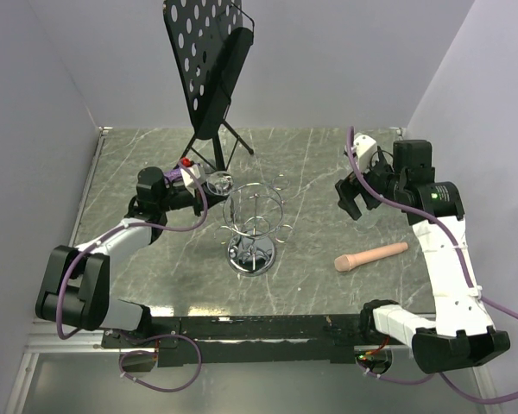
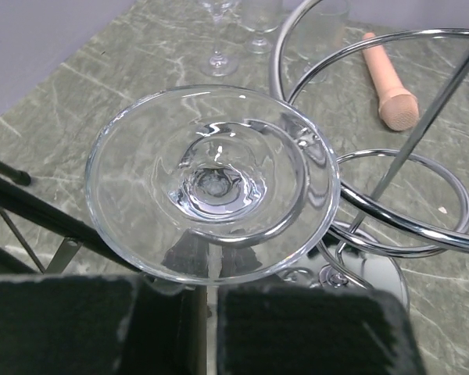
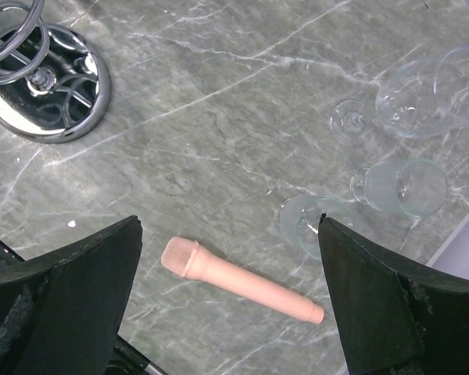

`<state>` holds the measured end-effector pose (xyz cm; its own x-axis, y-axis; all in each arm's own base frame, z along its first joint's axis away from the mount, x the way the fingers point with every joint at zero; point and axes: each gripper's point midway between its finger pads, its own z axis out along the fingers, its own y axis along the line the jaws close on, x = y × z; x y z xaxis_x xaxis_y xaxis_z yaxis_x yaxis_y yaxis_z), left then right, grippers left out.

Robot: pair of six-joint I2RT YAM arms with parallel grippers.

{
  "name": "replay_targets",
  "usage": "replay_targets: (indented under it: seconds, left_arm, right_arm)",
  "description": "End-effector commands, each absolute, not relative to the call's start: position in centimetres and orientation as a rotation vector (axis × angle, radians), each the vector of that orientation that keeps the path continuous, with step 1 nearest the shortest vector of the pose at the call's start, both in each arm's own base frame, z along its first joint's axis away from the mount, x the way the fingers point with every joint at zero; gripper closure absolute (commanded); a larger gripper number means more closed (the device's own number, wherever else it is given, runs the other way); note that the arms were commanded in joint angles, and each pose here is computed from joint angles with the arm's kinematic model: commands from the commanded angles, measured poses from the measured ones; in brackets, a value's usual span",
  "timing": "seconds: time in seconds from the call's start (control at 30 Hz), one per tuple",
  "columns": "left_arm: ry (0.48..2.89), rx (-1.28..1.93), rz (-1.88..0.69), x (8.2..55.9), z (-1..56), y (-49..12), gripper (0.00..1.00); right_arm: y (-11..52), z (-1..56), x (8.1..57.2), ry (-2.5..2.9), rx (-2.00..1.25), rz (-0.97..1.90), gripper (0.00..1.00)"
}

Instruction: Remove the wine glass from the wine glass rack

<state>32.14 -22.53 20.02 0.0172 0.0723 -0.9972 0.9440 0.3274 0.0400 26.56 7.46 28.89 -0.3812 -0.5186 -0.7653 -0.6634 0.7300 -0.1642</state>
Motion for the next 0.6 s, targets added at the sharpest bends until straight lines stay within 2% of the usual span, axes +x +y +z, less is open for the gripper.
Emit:
replay_targets:
  seconds: [0.0,0.57]
  left_arm:
    - [1.268,1.016,-0.808,33.5,24.0,-22.3,0.99]
    - [1.285,0.99,-0.741,35.8,24.5,-21.3,0.99]
  right_arm:
    - [7.7,29.7,26.5,2.007,-0.885,0.204,0.0]
    - [7.5,28.8,26.2,2.009,-0.872,0.2,0.0]
